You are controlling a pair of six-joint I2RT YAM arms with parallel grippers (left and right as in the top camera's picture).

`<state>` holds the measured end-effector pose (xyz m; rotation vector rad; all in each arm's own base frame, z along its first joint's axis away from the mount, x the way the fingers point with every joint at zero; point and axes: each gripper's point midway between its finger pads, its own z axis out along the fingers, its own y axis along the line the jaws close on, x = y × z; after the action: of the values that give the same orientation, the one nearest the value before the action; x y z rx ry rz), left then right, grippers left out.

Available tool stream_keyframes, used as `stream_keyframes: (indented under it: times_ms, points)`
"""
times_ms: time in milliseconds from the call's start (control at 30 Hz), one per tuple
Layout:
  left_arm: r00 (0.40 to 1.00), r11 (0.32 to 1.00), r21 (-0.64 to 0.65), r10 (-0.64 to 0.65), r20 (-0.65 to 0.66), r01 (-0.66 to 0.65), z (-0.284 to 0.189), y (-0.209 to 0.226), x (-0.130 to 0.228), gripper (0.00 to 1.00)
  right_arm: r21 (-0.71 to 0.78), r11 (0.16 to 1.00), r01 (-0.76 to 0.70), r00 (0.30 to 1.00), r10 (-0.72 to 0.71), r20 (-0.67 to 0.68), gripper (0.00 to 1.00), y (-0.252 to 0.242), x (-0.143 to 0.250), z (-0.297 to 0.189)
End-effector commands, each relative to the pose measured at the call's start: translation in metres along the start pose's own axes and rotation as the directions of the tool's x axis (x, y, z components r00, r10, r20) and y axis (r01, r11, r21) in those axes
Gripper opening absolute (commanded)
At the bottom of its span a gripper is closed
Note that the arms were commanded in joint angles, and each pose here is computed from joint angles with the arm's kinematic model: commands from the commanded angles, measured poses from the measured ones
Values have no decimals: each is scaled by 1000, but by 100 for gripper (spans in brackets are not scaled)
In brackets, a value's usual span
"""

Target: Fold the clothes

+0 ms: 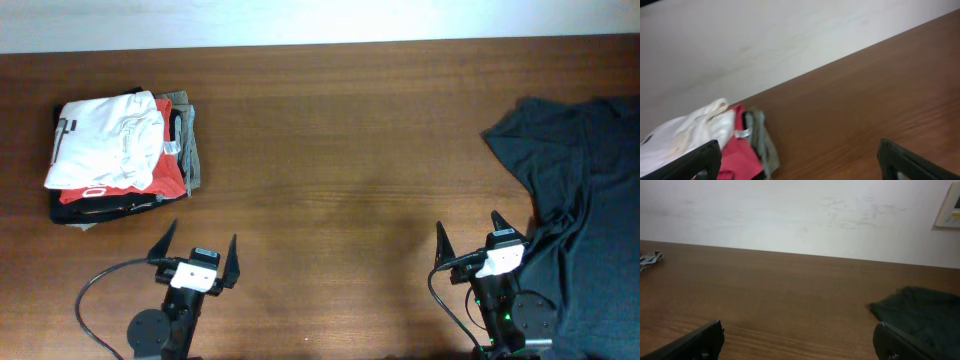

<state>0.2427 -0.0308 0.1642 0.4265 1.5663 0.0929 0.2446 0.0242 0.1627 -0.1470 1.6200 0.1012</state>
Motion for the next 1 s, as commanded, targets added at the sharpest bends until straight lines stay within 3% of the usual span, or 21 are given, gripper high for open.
stream_keyframes:
  times_ms: [0, 200, 400, 533, 667, 800, 900, 967]
  points:
    - [998, 986, 169, -15, 66, 4, -2, -29, -12, 99, -7, 1000, 4, 1000, -4, -3, 99, 1, 2, 0]
    - [997, 983, 182, -17, 69, 4, -3, -32, -12, 99, -16, 998, -67, 998, 67, 0, 99, 2, 1, 0]
    - [981, 989, 144, -65, 180, 39, -10, -16, -58, 99, -97, 987, -127, 988, 135, 73, 99, 15, -33, -6]
    - [992, 990, 116, -88, 92, 77, -5, 0, -73, 99, -93, 984, -152, 985, 158, 69, 99, 15, -60, -16]
    - [988, 979, 143, -133, -81, 144, 17, 18, -99, 99, -72, 979, -192, 980, 187, -70, 99, 15, -70, -18]
    - [935, 948, 201, -181, -305, 249, 51, 27, -112, 99, -35, 970, -242, 937, 224, -266, 99, 11, -83, 0]
    - [896, 924, 231, -195, -398, 304, 71, 29, -117, 99, 32, 949, -313, 831, 290, -475, 99, 6, -85, 24]
    - [905, 858, 371, -214, -368, 354, 75, 11, -138, 99, 66, 939, -339, 744, 310, -591, 99, 2, -79, 51]
